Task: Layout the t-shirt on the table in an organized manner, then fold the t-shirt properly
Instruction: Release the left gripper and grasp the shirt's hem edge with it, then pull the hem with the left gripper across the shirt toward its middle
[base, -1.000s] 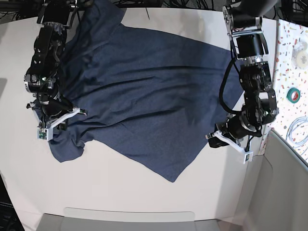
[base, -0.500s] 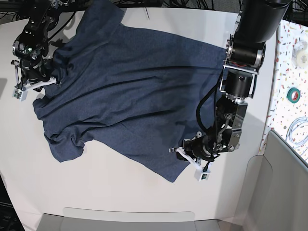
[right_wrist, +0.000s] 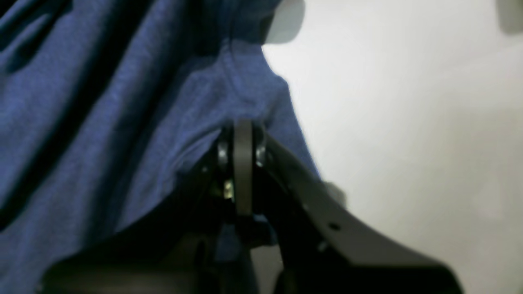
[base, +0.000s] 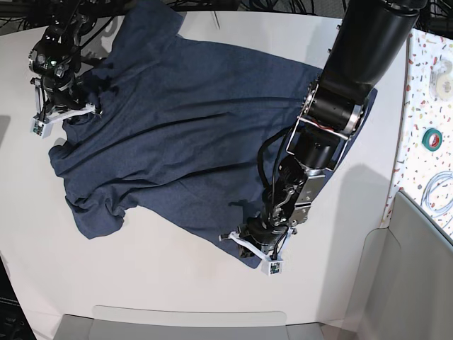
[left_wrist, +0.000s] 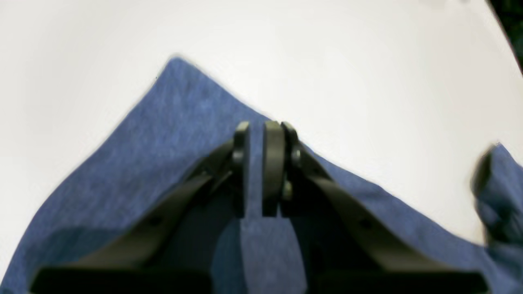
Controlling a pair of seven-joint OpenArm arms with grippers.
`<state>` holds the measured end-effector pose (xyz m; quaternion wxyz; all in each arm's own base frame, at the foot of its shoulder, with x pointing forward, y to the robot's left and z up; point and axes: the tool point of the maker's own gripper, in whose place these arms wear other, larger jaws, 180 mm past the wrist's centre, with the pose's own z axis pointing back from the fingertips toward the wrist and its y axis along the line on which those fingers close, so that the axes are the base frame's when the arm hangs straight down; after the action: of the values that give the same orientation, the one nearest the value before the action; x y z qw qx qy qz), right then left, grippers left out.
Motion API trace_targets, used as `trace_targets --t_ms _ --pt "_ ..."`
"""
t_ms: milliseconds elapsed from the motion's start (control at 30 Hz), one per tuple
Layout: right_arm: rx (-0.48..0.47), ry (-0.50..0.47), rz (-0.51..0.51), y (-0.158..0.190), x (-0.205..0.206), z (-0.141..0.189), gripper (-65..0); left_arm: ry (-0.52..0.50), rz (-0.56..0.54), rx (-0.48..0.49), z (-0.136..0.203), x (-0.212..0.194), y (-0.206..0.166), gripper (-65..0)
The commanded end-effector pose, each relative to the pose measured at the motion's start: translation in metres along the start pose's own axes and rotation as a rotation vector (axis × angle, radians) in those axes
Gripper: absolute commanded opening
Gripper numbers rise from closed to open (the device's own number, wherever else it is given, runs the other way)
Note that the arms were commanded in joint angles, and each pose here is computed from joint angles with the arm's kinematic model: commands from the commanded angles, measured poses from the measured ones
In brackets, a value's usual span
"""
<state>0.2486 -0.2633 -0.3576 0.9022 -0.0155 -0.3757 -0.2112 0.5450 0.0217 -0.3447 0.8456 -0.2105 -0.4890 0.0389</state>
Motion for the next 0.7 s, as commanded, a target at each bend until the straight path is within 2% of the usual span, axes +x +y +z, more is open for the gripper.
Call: trace_targets --t_ms 0,233,467,667 --pt "0.014 -0.037 0.005 0.002 0.009 0.004 -65.0 -0.082 -0.019 -0.015 -0.001 0.031 -0.006 -59.6" --pt "0.014 0.012 0.001 -0.004 -0.012 0.007 -65.0 -0.086 -0.112 0.005 -0.002 0.018 0.001 -59.6" --pt "-0.018 0.069 0.009 -0.018 -0.036 0.014 -65.0 -0.051 -0.110 0.086 0.001 -0.007 0.036 -59.6" --pt "-0.045 0.112 0.028 -0.031 -0.054 0.021 -65.0 -0.108 -0.142 0.322 0.023 0.012 0.113 -59.6"
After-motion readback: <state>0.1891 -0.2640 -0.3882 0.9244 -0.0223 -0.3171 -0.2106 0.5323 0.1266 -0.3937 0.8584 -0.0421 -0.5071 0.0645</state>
